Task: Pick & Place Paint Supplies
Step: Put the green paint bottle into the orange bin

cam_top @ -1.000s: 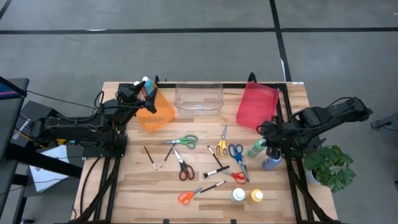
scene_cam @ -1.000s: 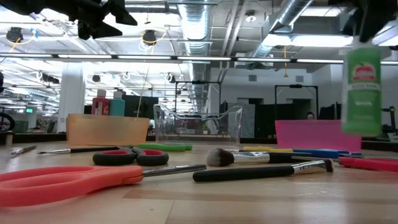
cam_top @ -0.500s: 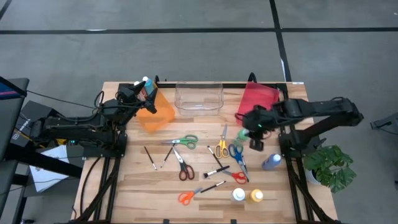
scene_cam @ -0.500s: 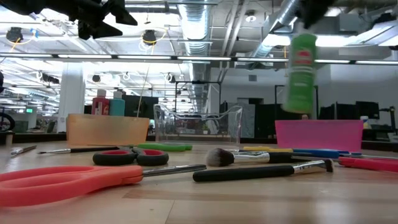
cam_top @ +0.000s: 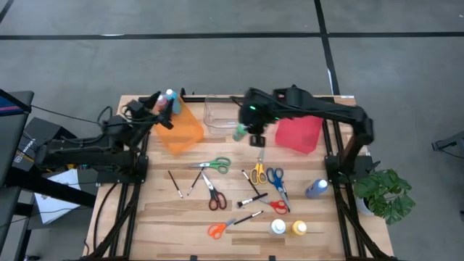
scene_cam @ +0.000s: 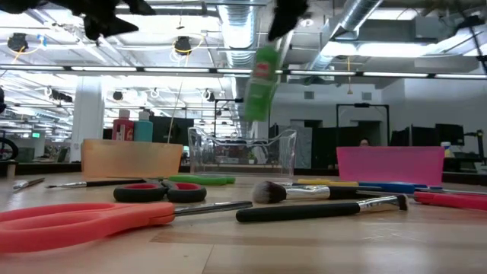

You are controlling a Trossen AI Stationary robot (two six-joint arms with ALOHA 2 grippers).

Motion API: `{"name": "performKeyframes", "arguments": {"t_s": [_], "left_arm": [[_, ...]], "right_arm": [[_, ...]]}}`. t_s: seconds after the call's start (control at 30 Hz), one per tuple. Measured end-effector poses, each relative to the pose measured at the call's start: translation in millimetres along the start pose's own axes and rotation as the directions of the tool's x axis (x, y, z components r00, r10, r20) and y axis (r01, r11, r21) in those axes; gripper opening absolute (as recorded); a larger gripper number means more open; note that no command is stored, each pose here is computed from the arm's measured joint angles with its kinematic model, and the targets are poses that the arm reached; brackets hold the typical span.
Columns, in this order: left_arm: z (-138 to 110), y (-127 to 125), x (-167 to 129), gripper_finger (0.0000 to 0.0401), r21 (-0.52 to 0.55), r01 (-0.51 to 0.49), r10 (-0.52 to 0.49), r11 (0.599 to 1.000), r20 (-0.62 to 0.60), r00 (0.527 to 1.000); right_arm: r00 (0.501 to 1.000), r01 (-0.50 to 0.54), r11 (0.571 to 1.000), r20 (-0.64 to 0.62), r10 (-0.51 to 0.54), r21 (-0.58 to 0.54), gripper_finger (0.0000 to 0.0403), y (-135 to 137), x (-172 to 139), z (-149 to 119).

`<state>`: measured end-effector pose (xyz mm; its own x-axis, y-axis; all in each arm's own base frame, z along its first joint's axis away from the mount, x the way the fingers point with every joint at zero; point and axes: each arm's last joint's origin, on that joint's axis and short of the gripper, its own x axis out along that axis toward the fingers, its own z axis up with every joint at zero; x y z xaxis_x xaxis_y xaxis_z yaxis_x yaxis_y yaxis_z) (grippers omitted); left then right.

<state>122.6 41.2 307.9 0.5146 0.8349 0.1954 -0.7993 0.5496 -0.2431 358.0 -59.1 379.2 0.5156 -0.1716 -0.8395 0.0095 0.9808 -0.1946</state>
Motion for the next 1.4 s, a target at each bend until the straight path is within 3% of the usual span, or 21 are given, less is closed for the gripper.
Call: {"name": "performKeyframes", "arguments": {"t_s": [0.17,0.37,0.47,0.77,1.0,1.13,1.4], "left_arm": [[8,9,-11,0.0302,-0.007,0.094,-0.094,0.996,0.003,0.996],[-20,5,-11,0.0303,0.019,0.216,-0.206,0.976,-0.233,0.95],[-37,-7,-4,0.0309,0.015,0.316,-0.292,0.949,-0.339,0.894],[-68,-56,32,0.0318,-0.03,0.519,-0.472,0.854,-0.465,0.749],[-74,-88,52,0.0319,-0.073,0.696,-0.621,0.714,-0.526,0.581],[-76,-94,54,0.0319,-0.121,0.742,-0.672,0.659,-0.537,0.51],[-94,-104,51,0.0319,-0.173,0.766,-0.693,0.619,-0.579,0.429]], "right_arm": [[0.998,-0.051,0.998,0.023,0.052,-0.03,0.0117,-12,27,28],[0.991,-0.099,0.991,0.082,0.107,-0.093,0.0116,-8,23,48],[0.989,-0.114,0.989,0.081,0.122,-0.097,0.0113,-6,20,49],[0.986,-0.153,0.983,0.049,0.158,-0.101,0.012,9,18,48],[0.984,-0.164,0.98,0.047,0.171,-0.116,0.0119,21,17,50],[0.983,-0.175,0.977,0.042,0.181,-0.123,0.0119,26,16,50],[0.981,-0.173,0.976,0.061,0.182,-0.133,0.0119,30,15,52]]}}
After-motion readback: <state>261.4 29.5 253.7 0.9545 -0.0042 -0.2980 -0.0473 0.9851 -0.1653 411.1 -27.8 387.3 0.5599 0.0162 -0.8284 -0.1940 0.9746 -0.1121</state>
